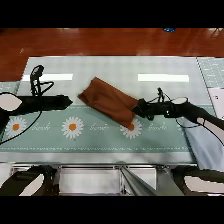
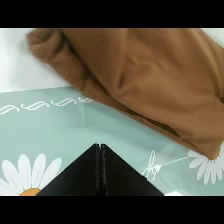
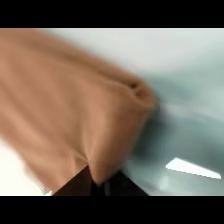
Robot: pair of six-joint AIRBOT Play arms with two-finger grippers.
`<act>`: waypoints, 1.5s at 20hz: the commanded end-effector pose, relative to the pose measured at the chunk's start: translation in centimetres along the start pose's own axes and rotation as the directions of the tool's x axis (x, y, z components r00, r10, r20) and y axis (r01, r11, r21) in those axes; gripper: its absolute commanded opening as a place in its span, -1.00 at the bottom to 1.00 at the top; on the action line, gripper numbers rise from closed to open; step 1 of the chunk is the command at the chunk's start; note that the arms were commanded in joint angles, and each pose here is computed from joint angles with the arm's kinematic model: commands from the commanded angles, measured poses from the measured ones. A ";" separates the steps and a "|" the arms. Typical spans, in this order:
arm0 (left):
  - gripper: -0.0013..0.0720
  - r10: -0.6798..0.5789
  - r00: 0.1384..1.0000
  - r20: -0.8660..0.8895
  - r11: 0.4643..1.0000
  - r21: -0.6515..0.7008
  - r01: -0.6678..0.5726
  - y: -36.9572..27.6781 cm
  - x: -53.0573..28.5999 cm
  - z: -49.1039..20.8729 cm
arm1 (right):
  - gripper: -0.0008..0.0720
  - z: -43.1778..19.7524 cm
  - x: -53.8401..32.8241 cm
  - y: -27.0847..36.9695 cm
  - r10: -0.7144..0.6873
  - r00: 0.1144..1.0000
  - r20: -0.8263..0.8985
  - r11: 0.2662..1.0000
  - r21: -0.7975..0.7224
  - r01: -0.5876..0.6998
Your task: Fold the shirts.
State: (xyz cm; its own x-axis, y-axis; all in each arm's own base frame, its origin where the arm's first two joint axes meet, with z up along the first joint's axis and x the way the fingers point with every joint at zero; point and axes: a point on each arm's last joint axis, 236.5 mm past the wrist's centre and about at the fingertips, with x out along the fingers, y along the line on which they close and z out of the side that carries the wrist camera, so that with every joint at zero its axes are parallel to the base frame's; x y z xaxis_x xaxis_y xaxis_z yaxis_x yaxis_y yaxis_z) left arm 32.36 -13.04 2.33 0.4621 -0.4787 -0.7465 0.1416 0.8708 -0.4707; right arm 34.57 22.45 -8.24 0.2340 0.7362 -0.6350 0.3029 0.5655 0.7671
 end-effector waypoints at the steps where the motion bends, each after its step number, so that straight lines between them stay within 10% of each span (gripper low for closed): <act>1: -0.92 0.003 1.000 0.010 1.000 -0.002 -0.003 0.1 0.1 0.2 | -0.90 1.0 0.4 7.8 0.095 0.994 -0.047 0.973 -0.207 -0.103; 8: -0.92 0.003 1.000 0.010 1.000 -0.001 -0.003 0.1 0.1 0.2 | -0.90 7.7 -10.2 21.2 0.085 0.990 0.110 0.861 -0.508 -0.018; 14: -0.92 0.003 1.000 0.009 1.000 0.000 -0.003 0.1 0.1 0.2 | -0.90 12.1 -24.1 21.2 -0.066 0.937 0.343 0.854 -0.466 0.231; 23: -0.92 -0.028 0.995 -0.099 1.000 -0.006 0.028 -0.7 0.0 -2.3 | -0.91 9.9 -42.6 8.3 -0.397 0.771 0.498 0.897 0.033 0.440; 30: -0.92 -0.028 0.995 -0.098 1.000 -0.006 0.028 -0.7 0.0 -2.3 | -0.90 1.0 -48.4 -2.0 -0.672 0.615 0.412 0.738 0.442 0.511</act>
State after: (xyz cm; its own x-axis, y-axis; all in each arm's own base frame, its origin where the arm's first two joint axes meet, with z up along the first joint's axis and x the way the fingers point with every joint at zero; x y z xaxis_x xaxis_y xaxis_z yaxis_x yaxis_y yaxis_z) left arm 30.28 -13.84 1.62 0.3724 -0.5111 -0.7747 0.1491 0.8568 -0.4936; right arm 29.44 -12.48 22.87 0.4356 -0.0011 -0.9001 0.6116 0.7341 0.2951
